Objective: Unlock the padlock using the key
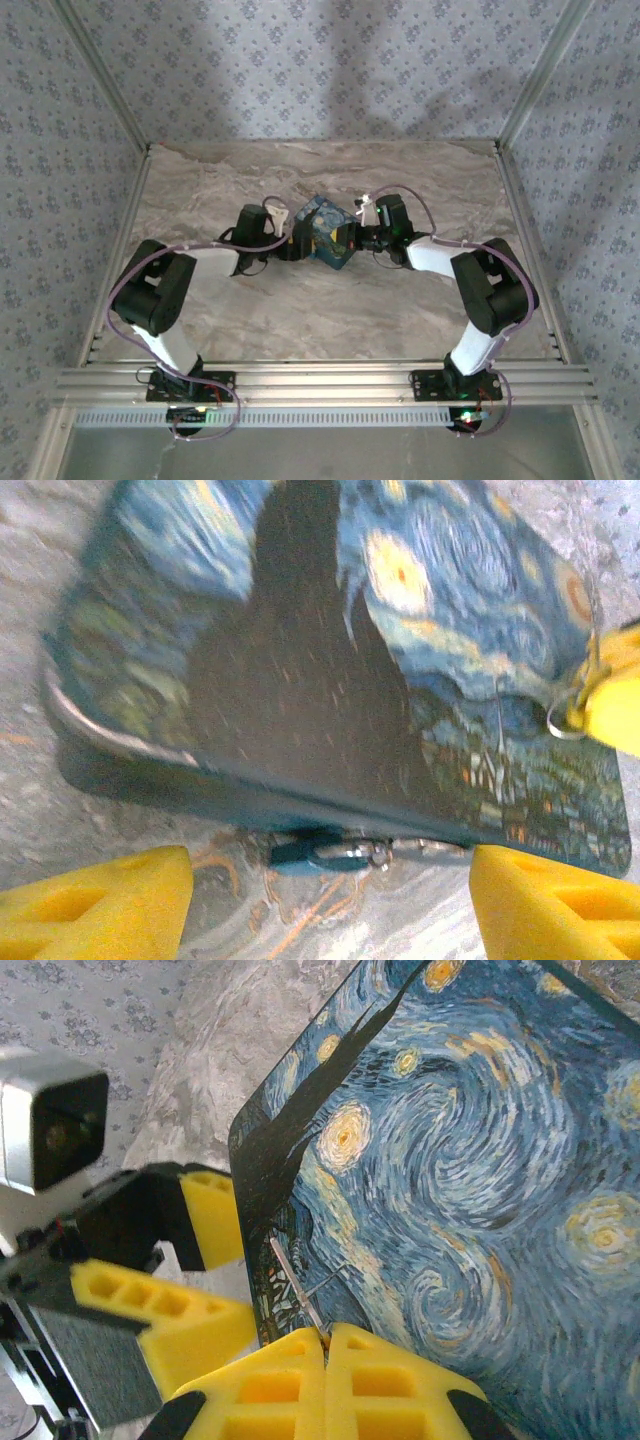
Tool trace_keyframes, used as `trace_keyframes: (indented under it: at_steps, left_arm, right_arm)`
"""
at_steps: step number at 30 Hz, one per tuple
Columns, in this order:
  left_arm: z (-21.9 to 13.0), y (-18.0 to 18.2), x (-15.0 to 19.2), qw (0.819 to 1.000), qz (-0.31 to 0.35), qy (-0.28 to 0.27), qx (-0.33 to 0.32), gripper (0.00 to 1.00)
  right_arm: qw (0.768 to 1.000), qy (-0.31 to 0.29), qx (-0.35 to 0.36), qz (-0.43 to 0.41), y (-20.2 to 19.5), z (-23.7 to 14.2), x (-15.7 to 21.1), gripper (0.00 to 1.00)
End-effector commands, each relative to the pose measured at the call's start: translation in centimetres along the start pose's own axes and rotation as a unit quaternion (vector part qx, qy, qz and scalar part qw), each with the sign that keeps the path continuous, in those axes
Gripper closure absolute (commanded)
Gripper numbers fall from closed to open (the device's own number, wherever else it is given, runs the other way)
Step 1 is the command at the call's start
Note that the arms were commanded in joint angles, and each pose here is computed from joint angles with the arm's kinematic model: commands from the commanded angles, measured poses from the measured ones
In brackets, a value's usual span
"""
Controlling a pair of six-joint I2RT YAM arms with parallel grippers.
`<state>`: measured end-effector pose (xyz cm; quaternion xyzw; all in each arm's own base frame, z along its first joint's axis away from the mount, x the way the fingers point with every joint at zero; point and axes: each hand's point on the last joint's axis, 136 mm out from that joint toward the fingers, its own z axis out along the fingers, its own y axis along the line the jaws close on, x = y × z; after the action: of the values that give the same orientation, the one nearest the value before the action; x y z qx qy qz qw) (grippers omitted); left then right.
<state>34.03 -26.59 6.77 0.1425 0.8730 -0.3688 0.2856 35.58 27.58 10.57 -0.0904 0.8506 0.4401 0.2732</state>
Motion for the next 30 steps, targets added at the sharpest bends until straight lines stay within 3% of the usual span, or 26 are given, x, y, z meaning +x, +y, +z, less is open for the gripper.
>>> trace_keyframes:
  at_steps: [1,18,30]
  left_arm:
    - [0.3,-0.9,0.7,0.999,0.037,-0.003,0.006,0.27]
    - [3.2,-0.4,2.3,0.993,0.107,0.034,-0.038,0.35]
    - [3.9,-0.7,2.2,0.992,0.117,0.037,-0.043,0.55]
  right_arm:
    - [0.999,0.022,0.024,0.021,-1.4,0.7,1.7,1.00]
    - [0.999,0.025,0.029,0.019,-1.2,0.8,1.6,1.00]
    - [0.999,0.026,0.030,0.017,-1.1,0.8,1.7,1.00]
